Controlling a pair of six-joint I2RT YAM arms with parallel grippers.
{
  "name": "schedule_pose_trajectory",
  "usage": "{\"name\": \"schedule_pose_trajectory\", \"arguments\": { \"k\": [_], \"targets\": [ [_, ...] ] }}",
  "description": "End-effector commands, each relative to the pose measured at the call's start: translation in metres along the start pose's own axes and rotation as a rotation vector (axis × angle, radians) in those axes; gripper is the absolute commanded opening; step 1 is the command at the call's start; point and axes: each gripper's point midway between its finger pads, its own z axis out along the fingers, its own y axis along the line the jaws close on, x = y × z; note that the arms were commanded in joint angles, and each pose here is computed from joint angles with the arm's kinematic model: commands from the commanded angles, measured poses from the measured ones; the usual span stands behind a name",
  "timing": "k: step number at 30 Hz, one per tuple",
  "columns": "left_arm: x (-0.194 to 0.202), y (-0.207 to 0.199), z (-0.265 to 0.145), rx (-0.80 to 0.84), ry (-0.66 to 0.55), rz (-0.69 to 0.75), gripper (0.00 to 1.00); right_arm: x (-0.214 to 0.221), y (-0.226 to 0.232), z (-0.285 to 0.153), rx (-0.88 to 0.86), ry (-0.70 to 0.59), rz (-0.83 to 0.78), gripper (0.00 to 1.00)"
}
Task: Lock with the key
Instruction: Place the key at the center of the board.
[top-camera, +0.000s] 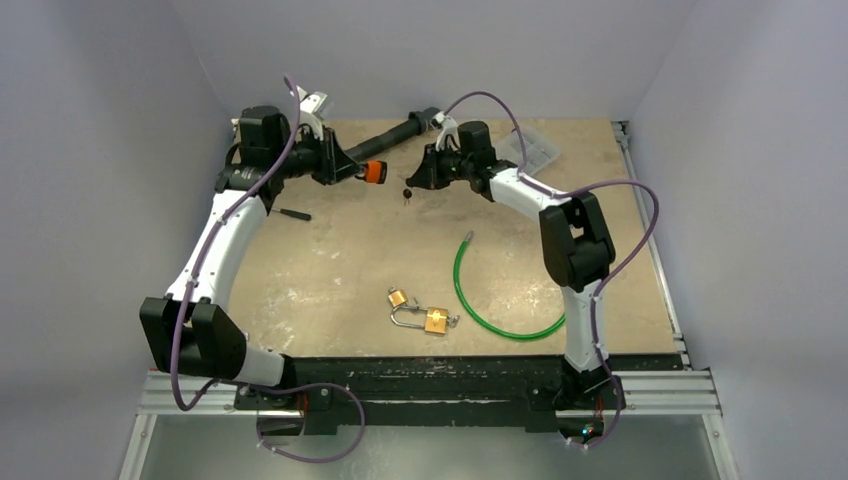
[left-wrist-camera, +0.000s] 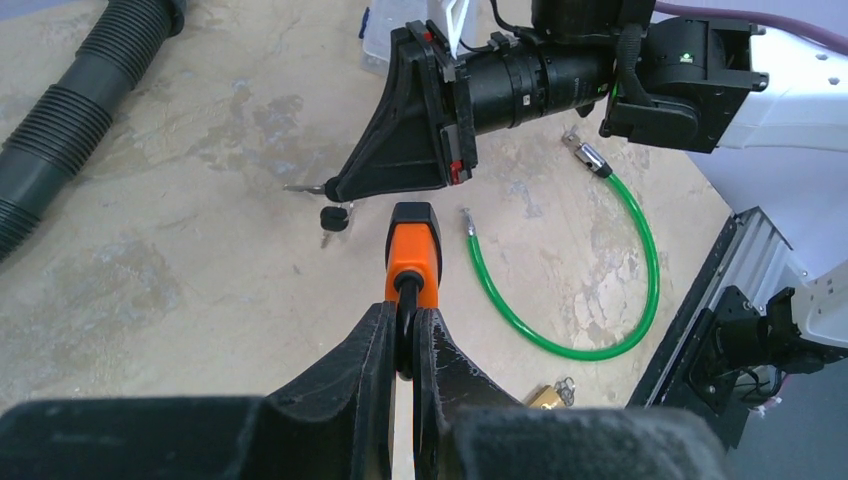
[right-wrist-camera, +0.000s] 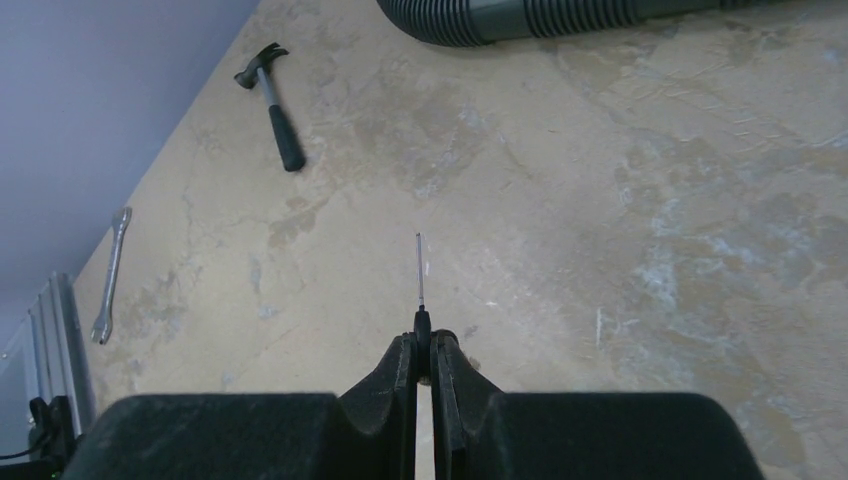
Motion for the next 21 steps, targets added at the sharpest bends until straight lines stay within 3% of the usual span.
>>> {"name": "schedule_pose_trajectory", "arguments": {
  "k": [1,13,21],
  "targets": [
    [-0.018,-0.011,-0.014,-0.002,-0.057,0.058,0.00,-0.040,0.028,0.003,-0.064,-0.105,-0.033,0.00],
    [-0.032,0.058,-0.060,-0.186,-0.137,-0.108,0.00,-0.011,0.104,0.067,-0.246,-0.084,0.048,0.00],
    [-0.008,0.094,-0.093,-0.316,-0.044,-0.110,0.00,0.013,0.135,0.106,-0.328,-0.076,0.075,0.00]
  ]
}}
